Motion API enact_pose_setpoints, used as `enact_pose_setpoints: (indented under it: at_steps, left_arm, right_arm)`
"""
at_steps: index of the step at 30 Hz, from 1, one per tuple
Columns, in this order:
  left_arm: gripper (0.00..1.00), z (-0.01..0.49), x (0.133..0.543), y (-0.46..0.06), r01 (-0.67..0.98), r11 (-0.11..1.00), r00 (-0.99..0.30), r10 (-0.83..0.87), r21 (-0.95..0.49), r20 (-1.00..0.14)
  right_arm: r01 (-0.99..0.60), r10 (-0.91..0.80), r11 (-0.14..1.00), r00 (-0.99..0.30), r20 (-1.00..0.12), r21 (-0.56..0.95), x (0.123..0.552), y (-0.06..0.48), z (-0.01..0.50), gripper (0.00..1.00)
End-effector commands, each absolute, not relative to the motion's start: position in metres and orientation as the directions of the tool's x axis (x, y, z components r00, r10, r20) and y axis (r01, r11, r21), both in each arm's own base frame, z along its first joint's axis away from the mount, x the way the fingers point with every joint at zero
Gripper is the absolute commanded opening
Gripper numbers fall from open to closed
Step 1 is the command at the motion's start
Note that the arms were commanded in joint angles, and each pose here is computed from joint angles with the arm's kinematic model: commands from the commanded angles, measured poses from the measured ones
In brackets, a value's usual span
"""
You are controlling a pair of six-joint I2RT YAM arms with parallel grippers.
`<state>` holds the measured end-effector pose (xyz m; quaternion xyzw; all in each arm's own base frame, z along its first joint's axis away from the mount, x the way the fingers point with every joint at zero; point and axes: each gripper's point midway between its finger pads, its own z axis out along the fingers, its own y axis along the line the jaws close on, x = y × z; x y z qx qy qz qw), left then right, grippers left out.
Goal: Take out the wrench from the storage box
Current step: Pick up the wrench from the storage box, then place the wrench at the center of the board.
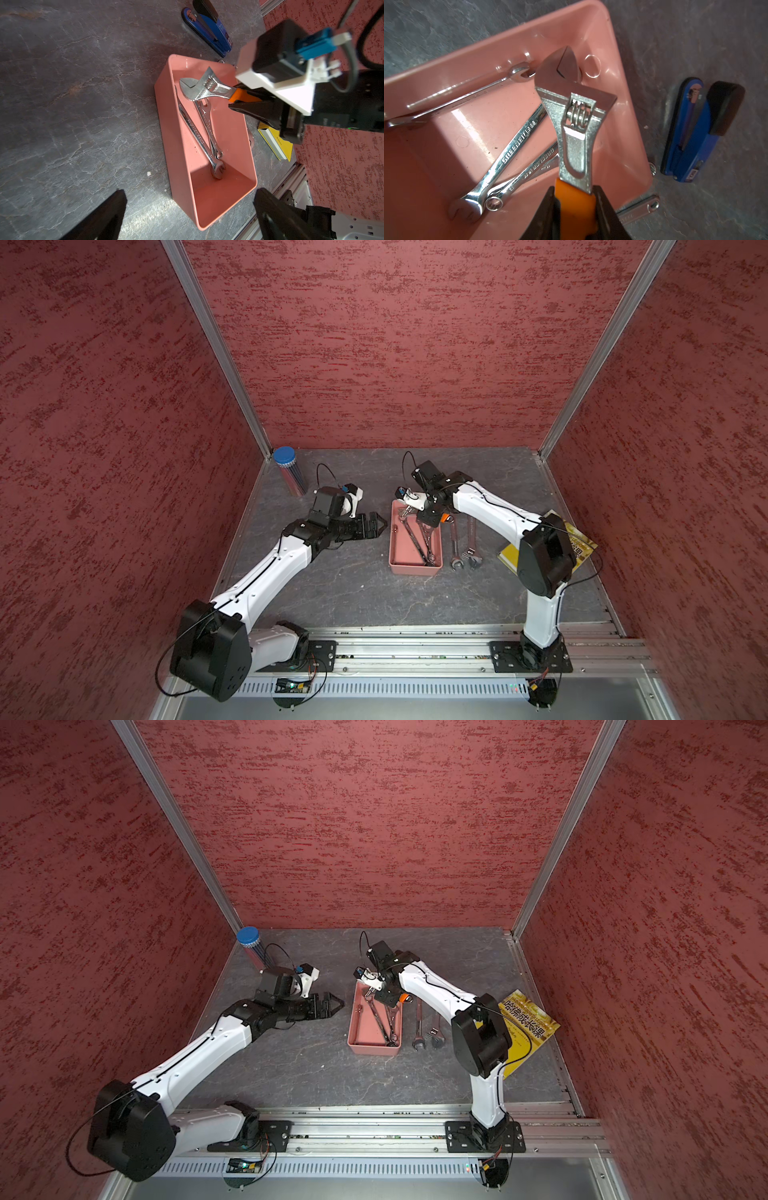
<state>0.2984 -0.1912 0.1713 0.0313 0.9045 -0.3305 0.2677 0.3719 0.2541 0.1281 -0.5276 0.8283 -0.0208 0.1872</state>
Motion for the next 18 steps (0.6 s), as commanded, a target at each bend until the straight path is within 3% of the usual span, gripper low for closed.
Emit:
enact_pose_setpoints:
  at_steps: [1,5,10,14,18]
  left_arm:
    - [1.0,0.181,0.306,-0.197,0.255,0.76,-0.841,-0.131,-0.598,-0.525]
    - [1.0,0.187,0.308,-0.206,0.274,0.75,-0.836,-0.124,-0.602,-0.535]
    - [1.0,0.191,0.309,-0.221,0.302,0.738,-0.832,-0.104,-0.603,-0.544]
    - [1.0,0.188,0.31,-0.231,0.314,0.734,-0.838,-0.084,-0.602,-0.54]
    - [1.0,0.189,0.312,-0.238,0.327,0.728,-0.839,-0.07,-0.602,-0.54]
  right_arm:
    - [-0.839,-0.866,0.475,-0.391,-0.312,-0.266,0.366,0.245,0.151,0.05]
    - [-0.803,-0.834,0.53,-0.435,-0.339,-0.273,0.36,0.229,0.168,0.04]
    - [-0.672,-0.691,0.707,-0.589,-0.419,-0.222,0.36,0.185,0.189,0.04]
    - [-0.498,-0.476,0.86,-0.702,-0.529,-0.114,0.357,0.145,0.197,0.03]
    - [-0.242,-0.186,0.97,-0.807,-0.561,0.028,0.356,0.093,0.185,0.05]
